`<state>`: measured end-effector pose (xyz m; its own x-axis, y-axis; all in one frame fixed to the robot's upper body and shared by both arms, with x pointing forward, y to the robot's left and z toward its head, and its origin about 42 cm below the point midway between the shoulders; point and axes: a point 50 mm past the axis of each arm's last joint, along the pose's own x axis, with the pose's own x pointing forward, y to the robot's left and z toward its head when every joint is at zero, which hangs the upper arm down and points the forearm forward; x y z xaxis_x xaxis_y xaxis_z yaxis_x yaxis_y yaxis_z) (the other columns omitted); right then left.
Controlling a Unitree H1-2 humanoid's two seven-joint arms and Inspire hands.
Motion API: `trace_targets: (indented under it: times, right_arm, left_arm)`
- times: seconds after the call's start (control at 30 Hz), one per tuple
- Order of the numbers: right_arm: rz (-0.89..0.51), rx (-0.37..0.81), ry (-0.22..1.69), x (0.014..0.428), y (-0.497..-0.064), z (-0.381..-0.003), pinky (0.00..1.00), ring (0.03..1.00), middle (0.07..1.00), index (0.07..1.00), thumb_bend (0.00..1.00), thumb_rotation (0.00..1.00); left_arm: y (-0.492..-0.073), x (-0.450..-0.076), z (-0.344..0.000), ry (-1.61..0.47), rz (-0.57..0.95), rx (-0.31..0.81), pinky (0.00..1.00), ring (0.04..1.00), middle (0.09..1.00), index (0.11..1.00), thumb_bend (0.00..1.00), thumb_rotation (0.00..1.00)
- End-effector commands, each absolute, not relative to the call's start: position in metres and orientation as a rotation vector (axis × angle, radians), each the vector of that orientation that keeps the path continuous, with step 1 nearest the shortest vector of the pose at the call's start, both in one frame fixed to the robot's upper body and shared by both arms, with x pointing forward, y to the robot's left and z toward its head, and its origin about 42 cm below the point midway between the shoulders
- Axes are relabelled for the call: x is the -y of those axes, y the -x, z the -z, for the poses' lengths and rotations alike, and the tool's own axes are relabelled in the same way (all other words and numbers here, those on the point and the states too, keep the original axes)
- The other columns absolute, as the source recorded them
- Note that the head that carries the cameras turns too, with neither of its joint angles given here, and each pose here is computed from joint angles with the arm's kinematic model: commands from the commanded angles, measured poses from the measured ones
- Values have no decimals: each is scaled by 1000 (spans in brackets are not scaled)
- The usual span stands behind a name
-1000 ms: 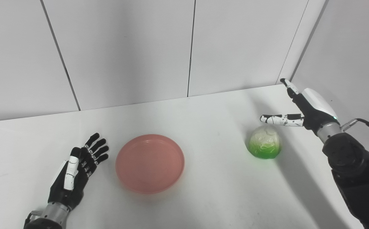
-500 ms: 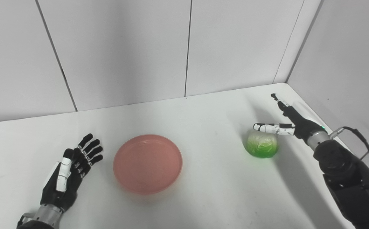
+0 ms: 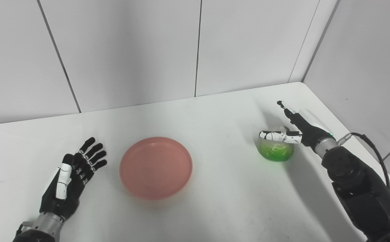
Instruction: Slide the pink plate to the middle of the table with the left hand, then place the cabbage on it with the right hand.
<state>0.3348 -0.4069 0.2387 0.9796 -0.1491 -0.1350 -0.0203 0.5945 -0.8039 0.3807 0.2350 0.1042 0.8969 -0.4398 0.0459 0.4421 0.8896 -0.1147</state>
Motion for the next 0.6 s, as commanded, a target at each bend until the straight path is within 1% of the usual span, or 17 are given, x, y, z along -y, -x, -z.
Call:
trace_targets:
  times: [0.0,0.13,0.37,0.57]
  right_arm:
    - [102,-146,958,411,-342,-255,861,985,1000,1000,1000,650]
    - [101,-161,970,415,-345,-252,865,987,1000,1000,1000,654]
    - [105,-210,989,421,-342,-246,885,996,1000,1000,1000,625]
    - [85,-251,1020,421,-342,-240,901,996,1000,1000,1000,642]
  left_arm:
    - [-364,-248,-76,125,434,-116,861,897,914,909,824,930]
    - [-363,-249,-76,129,441,-116,866,901,918,912,821,929]
    - [-362,-249,-76,121,435,-123,856,902,920,914,833,923]
    - [-362,-250,-76,116,438,-126,854,897,916,911,834,921]
